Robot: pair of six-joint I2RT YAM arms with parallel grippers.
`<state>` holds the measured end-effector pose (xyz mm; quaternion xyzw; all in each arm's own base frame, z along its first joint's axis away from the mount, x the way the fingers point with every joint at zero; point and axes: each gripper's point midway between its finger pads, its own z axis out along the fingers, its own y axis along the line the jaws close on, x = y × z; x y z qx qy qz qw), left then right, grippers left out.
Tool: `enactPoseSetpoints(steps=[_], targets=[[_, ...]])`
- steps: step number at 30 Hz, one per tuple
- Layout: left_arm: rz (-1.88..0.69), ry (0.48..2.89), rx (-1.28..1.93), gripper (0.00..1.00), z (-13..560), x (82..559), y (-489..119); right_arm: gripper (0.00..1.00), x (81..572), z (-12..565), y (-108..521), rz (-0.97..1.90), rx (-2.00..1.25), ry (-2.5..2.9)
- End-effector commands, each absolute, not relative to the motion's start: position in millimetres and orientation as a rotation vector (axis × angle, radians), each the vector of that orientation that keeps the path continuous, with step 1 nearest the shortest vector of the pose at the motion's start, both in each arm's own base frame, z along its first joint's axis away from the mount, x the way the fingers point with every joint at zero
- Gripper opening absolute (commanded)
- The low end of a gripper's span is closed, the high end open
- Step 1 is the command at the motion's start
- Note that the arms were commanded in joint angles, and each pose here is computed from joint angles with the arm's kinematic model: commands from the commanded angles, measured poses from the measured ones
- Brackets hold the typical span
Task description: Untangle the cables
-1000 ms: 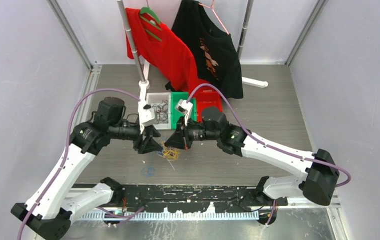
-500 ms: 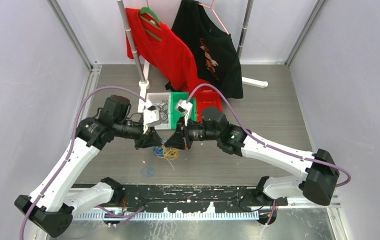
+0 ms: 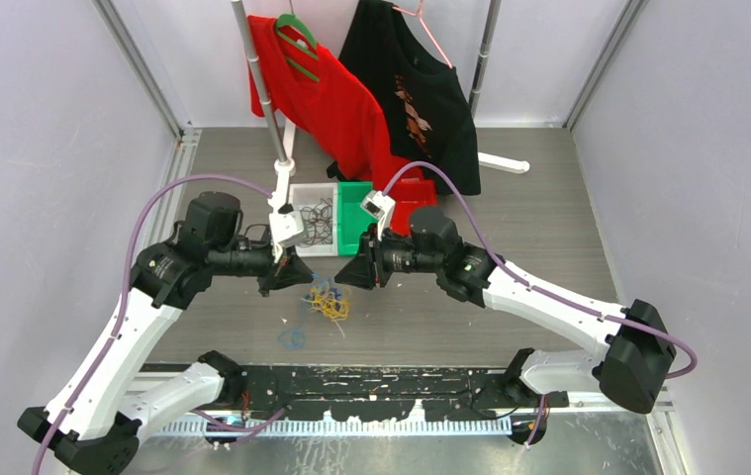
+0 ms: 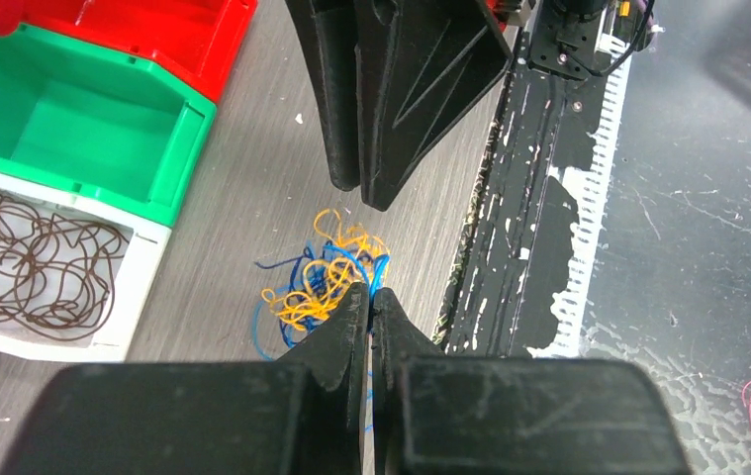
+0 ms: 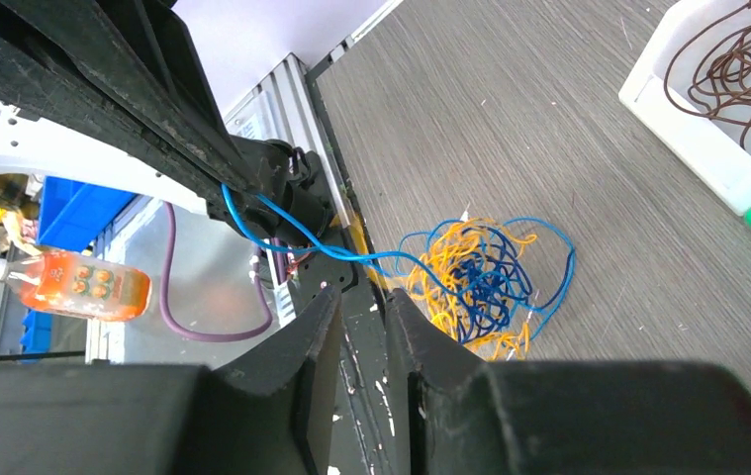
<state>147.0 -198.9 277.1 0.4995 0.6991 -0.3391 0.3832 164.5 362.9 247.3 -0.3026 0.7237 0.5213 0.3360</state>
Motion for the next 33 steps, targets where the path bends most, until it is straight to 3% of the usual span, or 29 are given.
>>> enactPoseSetpoints(steps=[1,5,8,18,26,30,33], targets=[[-0.832,1.737,1.209,0.00,298.9,153.4,-199.2,0.27,157.9,268.7,361.9,1.416,-0.788,1.822],[-0.826,1.725,1.203,0.00,304.8,154.4,-199.4,0.26,161.7,263.5,360.7,1.385,-0.775,1.842],[-0.820,1.718,1.180,0.00,312.5,158.8,-200.6,0.44,164.2,256.5,361.1,1.346,-0.784,1.856],[-0.896,1.717,1.079,0.00,343.1,158.9,-208.1,0.69,174.7,240.4,373.7,1.224,-0.691,1.790],[-0.945,1.719,1.048,0.00,357.0,158.3,-213.0,0.68,191.6,235.6,389.2,1.095,-0.534,1.748],[-0.977,1.697,1.049,0.00,370.9,154.5,-215.5,0.60,196.9,221.3,390.9,1.029,-0.518,1.774],[-0.975,1.682,1.046,0.00,381.6,153.7,-215.3,0.46,193.9,208.3,390.0,1.019,-0.537,1.797]])
